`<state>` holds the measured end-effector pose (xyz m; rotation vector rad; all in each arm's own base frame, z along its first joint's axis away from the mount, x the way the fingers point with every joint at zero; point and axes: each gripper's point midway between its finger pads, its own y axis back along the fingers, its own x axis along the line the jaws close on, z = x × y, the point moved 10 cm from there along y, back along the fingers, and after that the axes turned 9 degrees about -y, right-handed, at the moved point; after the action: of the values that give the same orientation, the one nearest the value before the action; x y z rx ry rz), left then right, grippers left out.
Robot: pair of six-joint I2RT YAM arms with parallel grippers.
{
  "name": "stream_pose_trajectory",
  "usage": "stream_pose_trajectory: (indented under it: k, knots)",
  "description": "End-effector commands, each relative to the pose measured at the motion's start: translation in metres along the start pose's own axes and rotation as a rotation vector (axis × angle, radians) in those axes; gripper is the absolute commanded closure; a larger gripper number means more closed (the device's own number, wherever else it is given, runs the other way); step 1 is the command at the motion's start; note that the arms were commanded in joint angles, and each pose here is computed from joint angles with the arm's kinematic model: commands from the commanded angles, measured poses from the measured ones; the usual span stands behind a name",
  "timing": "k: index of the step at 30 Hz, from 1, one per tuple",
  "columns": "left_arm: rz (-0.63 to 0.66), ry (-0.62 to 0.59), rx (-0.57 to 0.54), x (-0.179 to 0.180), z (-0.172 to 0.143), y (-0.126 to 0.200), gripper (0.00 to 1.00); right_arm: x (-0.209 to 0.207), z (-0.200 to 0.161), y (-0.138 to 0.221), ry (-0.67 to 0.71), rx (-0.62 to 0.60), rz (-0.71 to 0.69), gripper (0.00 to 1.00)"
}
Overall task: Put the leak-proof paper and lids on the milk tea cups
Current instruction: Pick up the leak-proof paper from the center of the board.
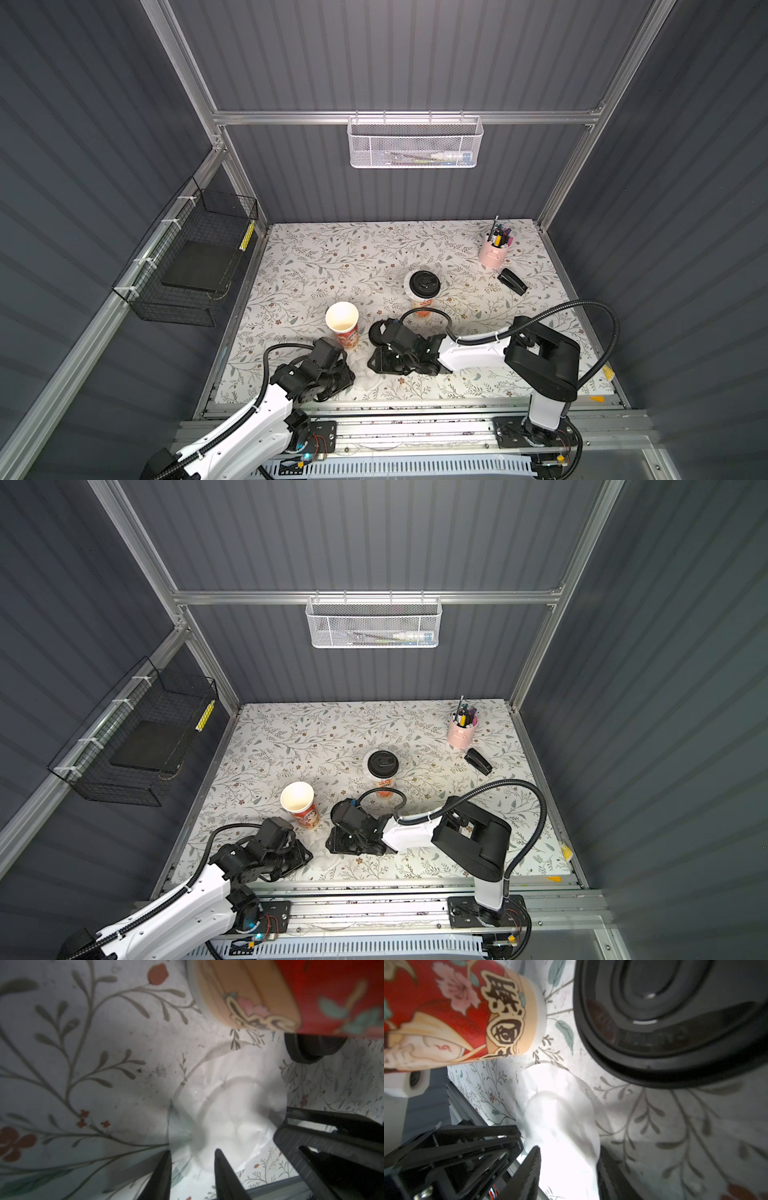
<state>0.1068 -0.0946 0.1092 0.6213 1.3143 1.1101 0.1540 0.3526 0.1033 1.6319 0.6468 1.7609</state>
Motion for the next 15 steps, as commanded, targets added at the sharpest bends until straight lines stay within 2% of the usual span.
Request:
stream_pose_trajectory:
  k: [1, 10, 15]
  knots:
    - [0.099, 0.040, 0.100, 0.024, -0.020, -0.012, 0.67, -0.014, -0.011, -0.008, 0.010, 0.064, -0.019, 0.56]
    - [0.107, 0.047, 0.115, 0.029, -0.025, -0.013, 0.70, -0.007, -0.014, -0.009, 0.019, 0.056, 0.023, 0.67]
    - [0.114, 0.048, 0.113, 0.028, -0.024, -0.011, 0.69, -0.003, -0.011, -0.001, 0.031, 0.020, 0.018, 0.83]
